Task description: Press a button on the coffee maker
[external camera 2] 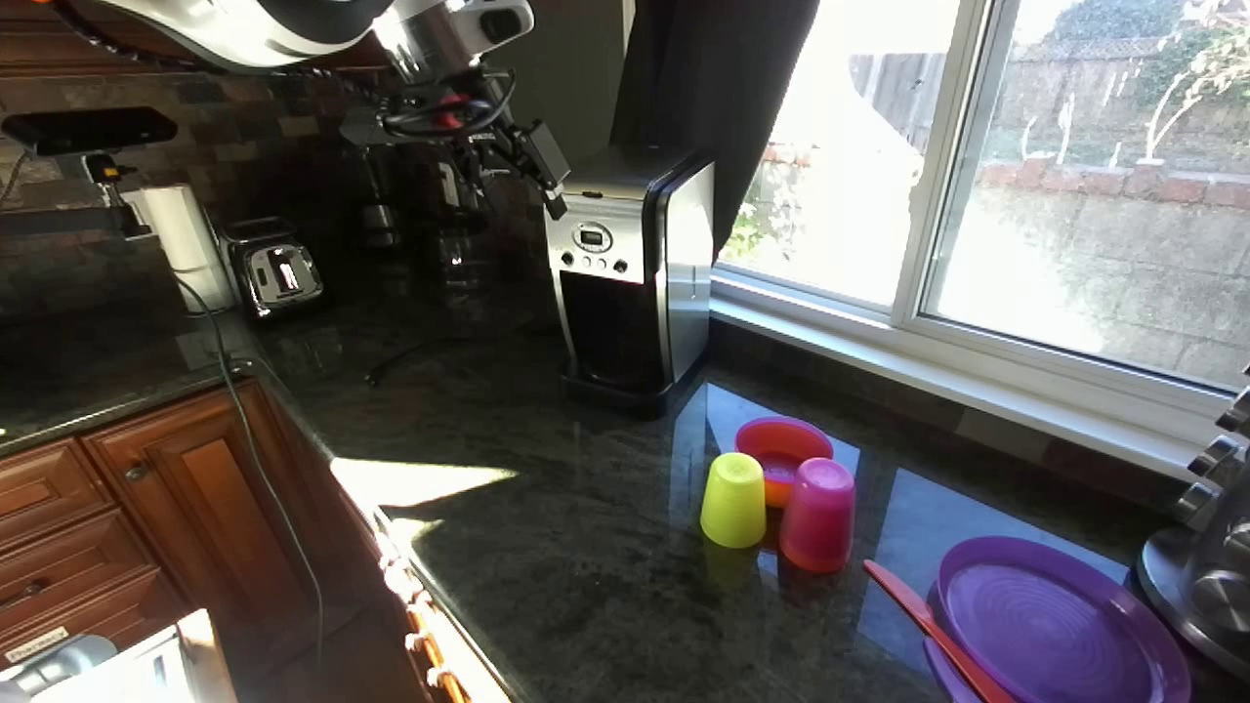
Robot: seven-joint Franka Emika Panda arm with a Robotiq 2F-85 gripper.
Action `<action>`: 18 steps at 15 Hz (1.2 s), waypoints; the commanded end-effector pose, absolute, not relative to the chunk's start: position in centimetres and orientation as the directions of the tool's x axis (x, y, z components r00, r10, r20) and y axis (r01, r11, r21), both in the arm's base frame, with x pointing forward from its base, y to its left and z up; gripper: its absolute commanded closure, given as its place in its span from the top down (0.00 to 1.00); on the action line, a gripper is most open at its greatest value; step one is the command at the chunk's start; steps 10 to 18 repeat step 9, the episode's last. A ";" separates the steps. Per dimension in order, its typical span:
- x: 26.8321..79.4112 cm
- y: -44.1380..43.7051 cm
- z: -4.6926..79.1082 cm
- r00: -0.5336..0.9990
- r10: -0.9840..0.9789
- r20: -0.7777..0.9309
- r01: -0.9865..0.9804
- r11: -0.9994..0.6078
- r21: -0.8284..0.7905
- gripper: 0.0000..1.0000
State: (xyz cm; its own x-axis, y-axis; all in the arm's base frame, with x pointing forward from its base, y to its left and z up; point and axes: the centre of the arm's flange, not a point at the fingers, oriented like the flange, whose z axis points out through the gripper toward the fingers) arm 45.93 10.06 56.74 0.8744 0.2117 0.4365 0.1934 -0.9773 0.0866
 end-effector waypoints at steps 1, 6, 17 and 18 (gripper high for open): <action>45.8 10.0 56.9 0.873 0.209 0.441 0.191 -0.978 0.086 1.00; 45.7 10.1 57.2 0.871 0.207 0.446 0.188 -0.978 0.086 1.00; 45.7 10.1 57.2 0.871 0.207 0.446 0.188 -0.978 0.086 1.00; 45.7 10.1 57.2 0.871 0.207 0.446 0.188 -0.978 0.086 1.00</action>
